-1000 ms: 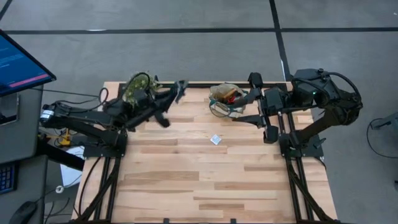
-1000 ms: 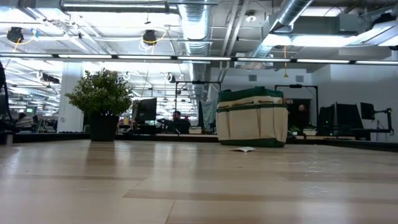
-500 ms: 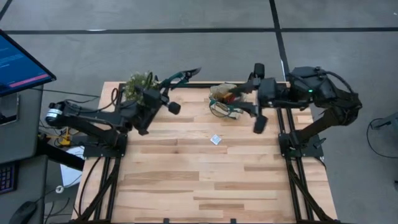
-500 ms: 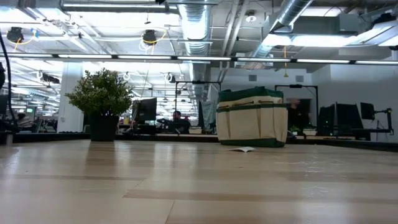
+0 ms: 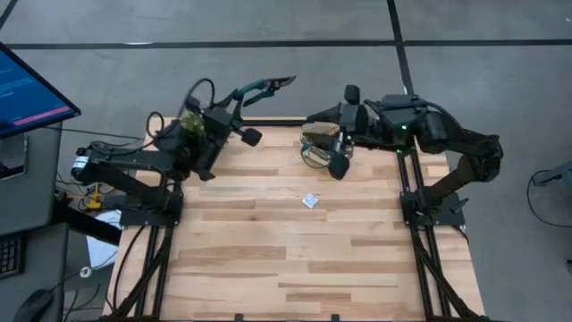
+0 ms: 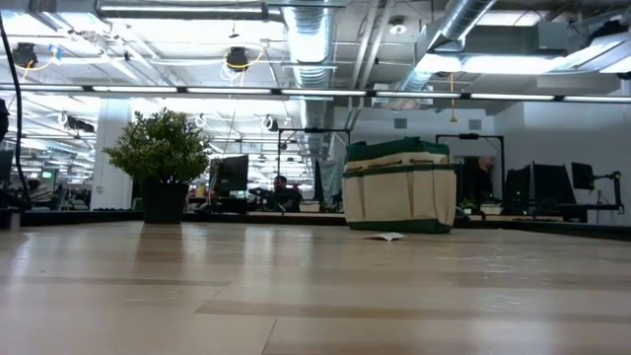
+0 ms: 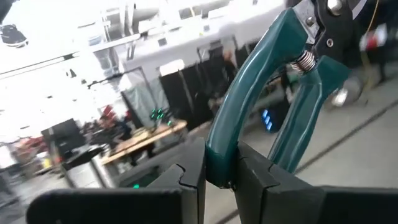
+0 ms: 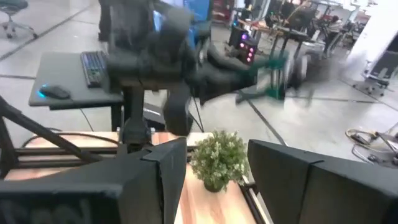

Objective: Pick & Place Garden tools in Gardening bag
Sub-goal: Put the green shear scissors into the gardening bag

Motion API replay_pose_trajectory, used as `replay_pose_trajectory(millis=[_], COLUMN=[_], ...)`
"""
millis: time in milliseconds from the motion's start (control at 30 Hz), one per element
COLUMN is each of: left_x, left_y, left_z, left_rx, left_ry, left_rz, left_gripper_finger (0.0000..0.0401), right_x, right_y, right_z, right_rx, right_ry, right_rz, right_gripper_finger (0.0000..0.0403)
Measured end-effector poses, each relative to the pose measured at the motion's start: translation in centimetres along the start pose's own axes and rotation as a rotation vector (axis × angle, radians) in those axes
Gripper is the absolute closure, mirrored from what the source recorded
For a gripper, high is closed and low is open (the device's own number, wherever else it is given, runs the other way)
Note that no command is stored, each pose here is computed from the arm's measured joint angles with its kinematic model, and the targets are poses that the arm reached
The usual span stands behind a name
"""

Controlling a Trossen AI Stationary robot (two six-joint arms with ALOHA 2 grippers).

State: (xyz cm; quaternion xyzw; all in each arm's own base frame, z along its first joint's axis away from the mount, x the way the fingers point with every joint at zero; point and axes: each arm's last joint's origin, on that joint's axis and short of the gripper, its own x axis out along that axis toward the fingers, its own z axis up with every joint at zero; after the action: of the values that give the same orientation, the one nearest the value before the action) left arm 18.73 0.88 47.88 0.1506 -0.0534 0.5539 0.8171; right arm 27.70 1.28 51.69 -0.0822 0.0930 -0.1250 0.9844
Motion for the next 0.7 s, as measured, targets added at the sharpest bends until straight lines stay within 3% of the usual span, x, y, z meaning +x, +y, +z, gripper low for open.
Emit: replay_pose_trajectory(millis=[400, 567, 700], left_x=[0.1, -0.1, -0.1], left_y=[2.5, 2.6, 2.7], left_z=[3.8, 4.3, 4.3], left_rx=[-0.401, -0.525, -0.552], left_ry=[-0.266, -0.333, -0.339], left_rz=[-0.138, -0.230, -0.242], left_gripper_finger=[0.0352, 0.0352, 0.0352], right_x=[3.9, 5.5, 5.6], right_y=[-2.2, -2.8, -3.4], right_z=[1.3, 1.3, 1.8], right_rx=[0.104, 0.074, 0.072], right_ry=[-0.230, -0.289, -0.370], right_rz=[-0.129, -0.160, -0.094], right_gripper_finger=[0.0234, 0.0202, 0.0164])
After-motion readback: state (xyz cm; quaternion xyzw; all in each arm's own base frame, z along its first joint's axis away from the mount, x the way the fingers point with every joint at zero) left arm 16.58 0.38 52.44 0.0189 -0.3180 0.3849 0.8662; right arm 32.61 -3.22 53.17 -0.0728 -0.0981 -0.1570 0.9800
